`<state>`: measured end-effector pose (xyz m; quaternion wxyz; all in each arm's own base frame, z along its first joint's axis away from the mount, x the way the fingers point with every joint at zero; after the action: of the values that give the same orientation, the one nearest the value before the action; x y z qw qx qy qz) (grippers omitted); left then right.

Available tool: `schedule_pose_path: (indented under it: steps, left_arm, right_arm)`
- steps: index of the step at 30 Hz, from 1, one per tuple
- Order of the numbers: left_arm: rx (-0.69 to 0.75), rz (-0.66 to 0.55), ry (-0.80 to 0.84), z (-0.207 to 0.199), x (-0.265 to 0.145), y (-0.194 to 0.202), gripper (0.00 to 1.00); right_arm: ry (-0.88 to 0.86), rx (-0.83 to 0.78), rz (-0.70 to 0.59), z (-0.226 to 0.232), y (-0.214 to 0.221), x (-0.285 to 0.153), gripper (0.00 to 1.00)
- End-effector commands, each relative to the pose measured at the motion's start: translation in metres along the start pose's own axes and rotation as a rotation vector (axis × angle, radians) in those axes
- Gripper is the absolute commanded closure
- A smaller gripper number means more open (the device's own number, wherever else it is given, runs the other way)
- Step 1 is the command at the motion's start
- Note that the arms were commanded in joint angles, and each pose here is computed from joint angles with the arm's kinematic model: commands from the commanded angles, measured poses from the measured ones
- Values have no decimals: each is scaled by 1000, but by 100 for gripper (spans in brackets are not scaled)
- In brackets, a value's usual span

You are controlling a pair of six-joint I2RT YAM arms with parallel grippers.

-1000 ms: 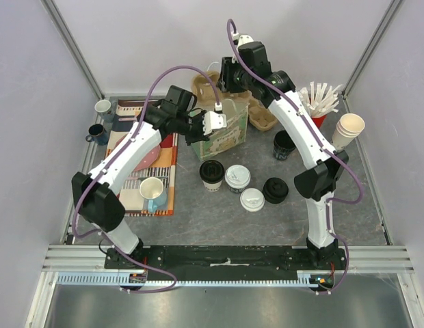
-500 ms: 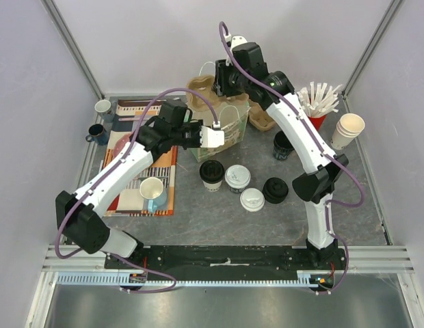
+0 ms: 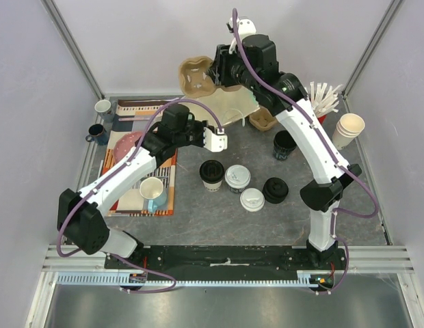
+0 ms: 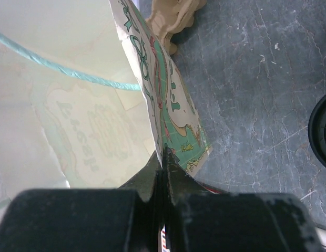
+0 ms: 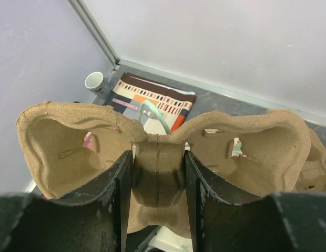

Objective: Pack the takeout coffee

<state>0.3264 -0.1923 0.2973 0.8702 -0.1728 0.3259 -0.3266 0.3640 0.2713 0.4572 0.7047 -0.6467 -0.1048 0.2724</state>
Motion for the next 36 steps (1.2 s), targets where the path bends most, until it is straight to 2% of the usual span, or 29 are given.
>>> schedule_pose_path:
  steps: [1, 5, 10, 17, 27, 36]
  left_arm:
    - [108, -30, -47, 6, -2, -5, 98]
    - [101, -36, -42, 4, -4, -5, 98]
    - [89, -71, -3, -2, -7, -8, 98]
    - [120, -79, 8, -7, -10, -8, 98]
    - [150, -84, 30, -18, -15, -5, 98]
    - [152, -83, 26, -17, -19, -6, 98]
  right_arm:
    - [-37, 14, 25, 6, 2, -9, 100]
    - [-13, -4, 188, 2, 34, -9, 100]
    - [-36, -36, 260, 0, 46, -16, 100]
    - [-46, -68, 478, -4, 84, -9, 100]
    - [146, -68, 493, -26, 94, 8, 100]
    - [189, -100, 559, -42, 117, 20, 100]
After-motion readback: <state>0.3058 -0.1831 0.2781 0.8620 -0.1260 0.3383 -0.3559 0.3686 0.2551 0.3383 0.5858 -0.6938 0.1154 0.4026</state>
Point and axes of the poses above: each gripper's point midway between its finger pads, its own x axis out along the fingers, its own z axis along the line the jaws close on, y = z × x, the point moved 9 cm from there along -x, back along the fingers, and after that the axes turned 7 degrees about -x, right-handed, at the moved point
